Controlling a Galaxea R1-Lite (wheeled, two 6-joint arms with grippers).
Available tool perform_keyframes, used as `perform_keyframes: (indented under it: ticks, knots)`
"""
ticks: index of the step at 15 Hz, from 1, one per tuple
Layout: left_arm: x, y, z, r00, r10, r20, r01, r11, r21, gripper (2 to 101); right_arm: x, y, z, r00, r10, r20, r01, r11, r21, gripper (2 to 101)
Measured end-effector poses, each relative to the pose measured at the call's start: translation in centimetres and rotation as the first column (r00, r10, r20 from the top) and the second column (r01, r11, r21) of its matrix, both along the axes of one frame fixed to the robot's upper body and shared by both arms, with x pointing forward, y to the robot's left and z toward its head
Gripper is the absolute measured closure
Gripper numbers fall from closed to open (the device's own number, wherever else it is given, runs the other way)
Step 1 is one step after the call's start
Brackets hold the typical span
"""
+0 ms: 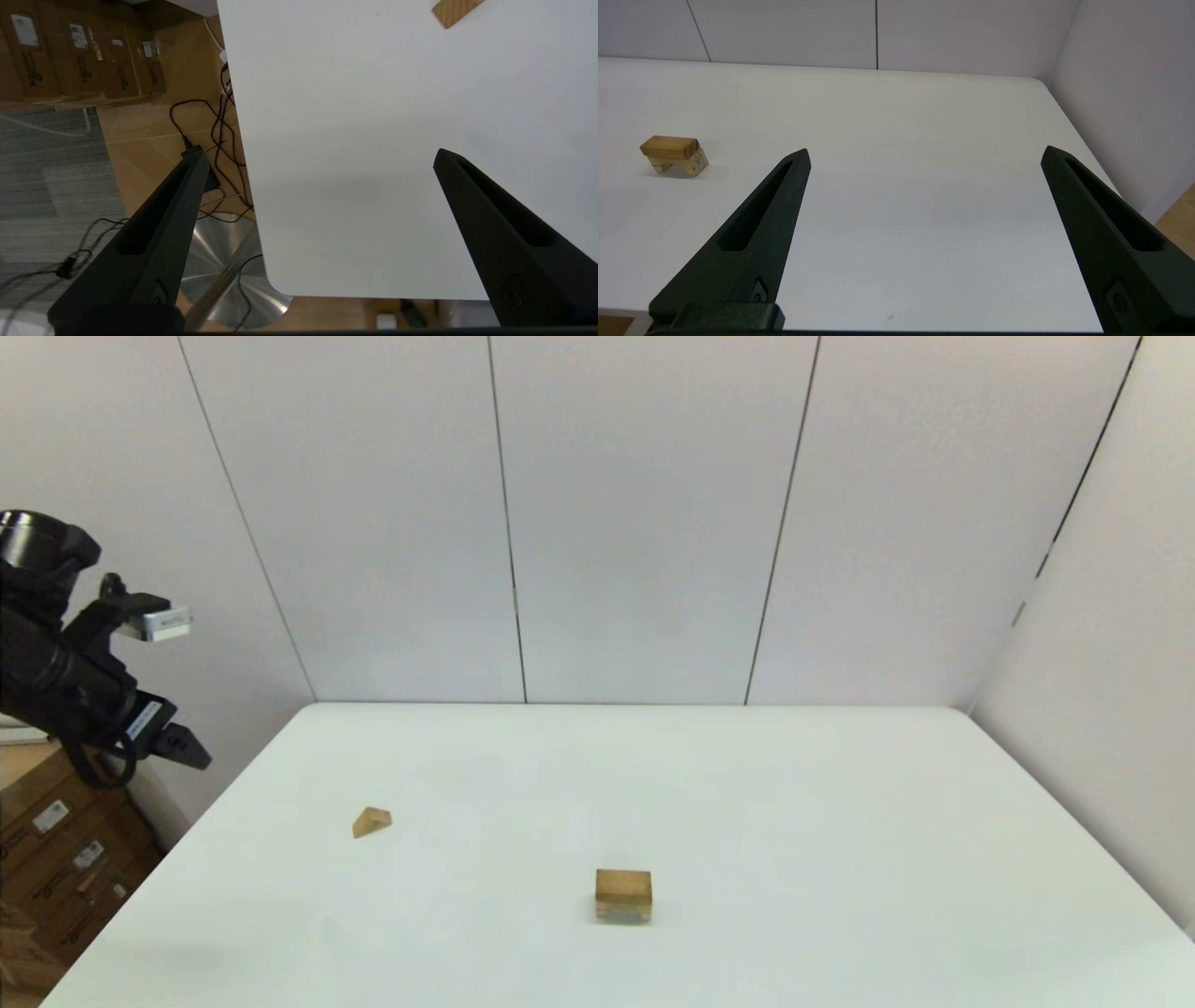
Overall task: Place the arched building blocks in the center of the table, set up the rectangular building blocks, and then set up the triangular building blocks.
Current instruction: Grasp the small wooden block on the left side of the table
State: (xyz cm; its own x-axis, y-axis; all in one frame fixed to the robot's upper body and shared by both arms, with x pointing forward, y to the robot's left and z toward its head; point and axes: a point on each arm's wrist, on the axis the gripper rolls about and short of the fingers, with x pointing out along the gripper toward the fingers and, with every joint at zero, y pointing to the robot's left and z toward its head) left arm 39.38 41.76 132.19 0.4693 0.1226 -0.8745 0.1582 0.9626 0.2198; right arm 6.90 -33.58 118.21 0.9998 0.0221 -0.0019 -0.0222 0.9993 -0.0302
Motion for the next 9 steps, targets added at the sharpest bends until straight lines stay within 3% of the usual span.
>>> perform_keyframes:
  ticks: [5,9]
  knots:
    - [6.5,2.0,-6.0,0.962,-0.221,-0.161,0.231,0.972,0.048,5.4,0.0,0.0,0.0,1.0,0.0,0.0,0.0,1.0,0.0,4.6]
    - [8.4,1.9,-7.5,0.881,-0.378,-0.285,0.391,0.92,-0.011,5.4,0.0,0.0,0.0,1.0,0.0,0.0,0.0,1.0,0.0,4.6]
